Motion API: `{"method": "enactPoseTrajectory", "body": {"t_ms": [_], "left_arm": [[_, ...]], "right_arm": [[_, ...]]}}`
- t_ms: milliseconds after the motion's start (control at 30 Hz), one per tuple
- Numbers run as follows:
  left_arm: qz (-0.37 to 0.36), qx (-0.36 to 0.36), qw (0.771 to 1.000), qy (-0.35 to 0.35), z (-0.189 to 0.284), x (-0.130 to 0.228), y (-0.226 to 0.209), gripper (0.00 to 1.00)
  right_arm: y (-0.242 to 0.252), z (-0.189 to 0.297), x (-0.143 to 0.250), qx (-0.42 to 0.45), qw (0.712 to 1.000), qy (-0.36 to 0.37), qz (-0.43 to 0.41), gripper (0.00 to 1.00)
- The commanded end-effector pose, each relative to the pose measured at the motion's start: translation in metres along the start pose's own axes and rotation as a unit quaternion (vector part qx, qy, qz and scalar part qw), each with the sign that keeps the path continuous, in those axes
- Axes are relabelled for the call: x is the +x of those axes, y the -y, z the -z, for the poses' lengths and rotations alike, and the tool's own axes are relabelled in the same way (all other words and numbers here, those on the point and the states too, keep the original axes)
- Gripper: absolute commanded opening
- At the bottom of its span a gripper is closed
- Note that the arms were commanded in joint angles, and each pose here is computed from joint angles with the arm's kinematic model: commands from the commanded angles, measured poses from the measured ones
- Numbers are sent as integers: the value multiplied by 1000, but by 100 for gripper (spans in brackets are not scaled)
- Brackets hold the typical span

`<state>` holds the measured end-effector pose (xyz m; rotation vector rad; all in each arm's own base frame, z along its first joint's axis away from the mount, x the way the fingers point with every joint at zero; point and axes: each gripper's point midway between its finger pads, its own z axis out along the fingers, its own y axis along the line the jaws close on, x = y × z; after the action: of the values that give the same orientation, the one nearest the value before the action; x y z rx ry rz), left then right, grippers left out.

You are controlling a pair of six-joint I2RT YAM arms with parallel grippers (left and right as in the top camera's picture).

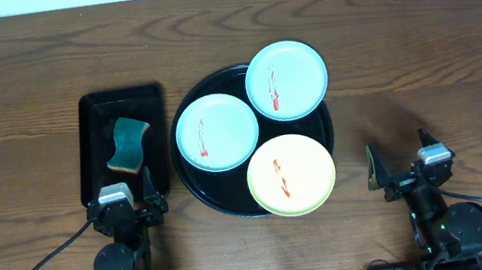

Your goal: Clean dirty plates on tray and stack at the side

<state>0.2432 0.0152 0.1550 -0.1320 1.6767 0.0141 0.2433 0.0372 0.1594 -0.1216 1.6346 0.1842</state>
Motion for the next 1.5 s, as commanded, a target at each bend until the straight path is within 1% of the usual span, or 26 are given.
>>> {"method": "enactPoseTrajectory", "body": {"t_ms": [0, 133, 233, 367, 500, 667, 800, 1033, 1300, 1467], "left_arm": [[8, -1, 1000, 6, 4, -13, 0, 79], [14, -2, 1000, -5, 9, -25, 1, 79], [27, -4, 999, -21, 11, -32, 1, 79], [35, -6, 999, -37, 7, -46, 3, 79], [34, -7, 998, -47, 0, -68, 5, 79], [33, 6, 997, -71, -9, -89, 13, 79], [32, 26, 993, -108, -15, -95, 23, 79], [29, 19, 985, -169, -18, -97, 23, 79], [25, 11, 972, -234, -19, -111, 25, 79], [19, 5, 956, -292, -21, -115, 25, 79]], "right_arm": [[-4, 1, -5, -12, 1000, 4, 5, 99], [-4, 3, -17, -12, 1000, 12, 25, 99], [-5, 5, -34, -10, 998, 23, 49, 99], [-4, 7, -58, -3, 998, 28, 53, 99], [-4, 3, -79, -4, 998, 19, 51, 99], [-4, -4, -98, -4, 999, -13, 47, 99], [-4, -8, -111, -5, 998, -36, 43, 99], [-6, -12, -128, -11, 997, -64, 38, 99], [-26, -22, -139, -75, 992, -101, 23, 99], [-35, -35, -146, -101, 988, -117, -6, 99]]}}
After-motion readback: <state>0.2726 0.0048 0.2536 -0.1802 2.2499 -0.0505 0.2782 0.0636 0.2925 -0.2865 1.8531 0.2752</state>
